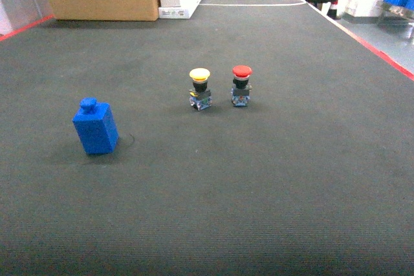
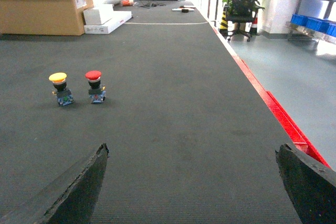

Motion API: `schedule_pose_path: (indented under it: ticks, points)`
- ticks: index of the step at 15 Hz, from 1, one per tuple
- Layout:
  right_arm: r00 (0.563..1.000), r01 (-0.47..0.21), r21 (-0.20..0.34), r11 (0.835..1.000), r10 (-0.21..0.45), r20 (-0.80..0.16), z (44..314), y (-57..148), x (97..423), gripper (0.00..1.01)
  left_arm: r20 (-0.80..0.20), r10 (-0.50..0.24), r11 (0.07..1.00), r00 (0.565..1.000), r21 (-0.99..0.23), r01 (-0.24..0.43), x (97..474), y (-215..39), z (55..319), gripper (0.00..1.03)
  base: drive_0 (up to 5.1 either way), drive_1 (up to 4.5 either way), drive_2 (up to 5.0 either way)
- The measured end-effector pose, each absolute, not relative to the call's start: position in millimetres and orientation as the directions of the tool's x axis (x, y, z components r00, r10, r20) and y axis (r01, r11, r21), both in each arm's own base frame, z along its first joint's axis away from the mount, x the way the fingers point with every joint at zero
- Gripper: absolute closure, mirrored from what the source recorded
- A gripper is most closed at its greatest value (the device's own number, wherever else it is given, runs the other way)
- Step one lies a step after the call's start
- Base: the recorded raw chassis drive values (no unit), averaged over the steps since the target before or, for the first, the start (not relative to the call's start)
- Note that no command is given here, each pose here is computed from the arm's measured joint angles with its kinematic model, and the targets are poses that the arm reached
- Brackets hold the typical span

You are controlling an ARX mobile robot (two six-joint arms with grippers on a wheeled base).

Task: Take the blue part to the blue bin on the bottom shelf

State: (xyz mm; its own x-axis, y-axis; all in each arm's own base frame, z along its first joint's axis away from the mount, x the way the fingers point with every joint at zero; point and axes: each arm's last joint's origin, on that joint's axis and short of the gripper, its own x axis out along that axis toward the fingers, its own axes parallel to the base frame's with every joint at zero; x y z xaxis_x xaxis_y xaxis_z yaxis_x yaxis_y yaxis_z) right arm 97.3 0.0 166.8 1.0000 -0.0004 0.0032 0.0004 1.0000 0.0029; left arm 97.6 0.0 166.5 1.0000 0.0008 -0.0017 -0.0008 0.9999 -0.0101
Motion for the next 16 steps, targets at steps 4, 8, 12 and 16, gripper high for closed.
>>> schedule_pose_path:
  ticks: [4, 8, 12, 16]
  points:
    - [1.0, 0.0, 0.003, 1.0, 0.0, 0.002, 166.6, 0.0, 97.3, 0.03, -0.003, 0.0, 1.0, 1.0, -0.01, 0.0, 97.6, 0.0, 166.3, 0.05, 0.0, 0.0, 0.0]
    - [1.0, 0.0, 0.003, 1.0, 0.0, 0.002, 166.6, 0.0, 97.3, 0.03, -0.003, 0.0, 1.0, 1.0, -0.01, 0.0, 97.6, 0.0, 166.3, 0.05, 0.0, 0.0, 0.0]
    - [1.0, 0.0, 0.003, 1.0, 0.0, 0.002, 166.6, 0.0, 97.3, 0.03, -0.003, 0.0, 1.0, 1.0, -0.01, 0.0, 97.6, 0.0, 166.3, 0.05, 0.0, 0.0, 0.0]
    - [1.0, 0.0, 0.003, 1.0, 0.0, 0.002, 166.6, 0.0, 97.3, 0.03, -0.003, 0.001, 1.0, 1.0, -0.01, -0.001, 97.6, 0.0, 166.3, 0.05, 0.0, 0.0, 0.0]
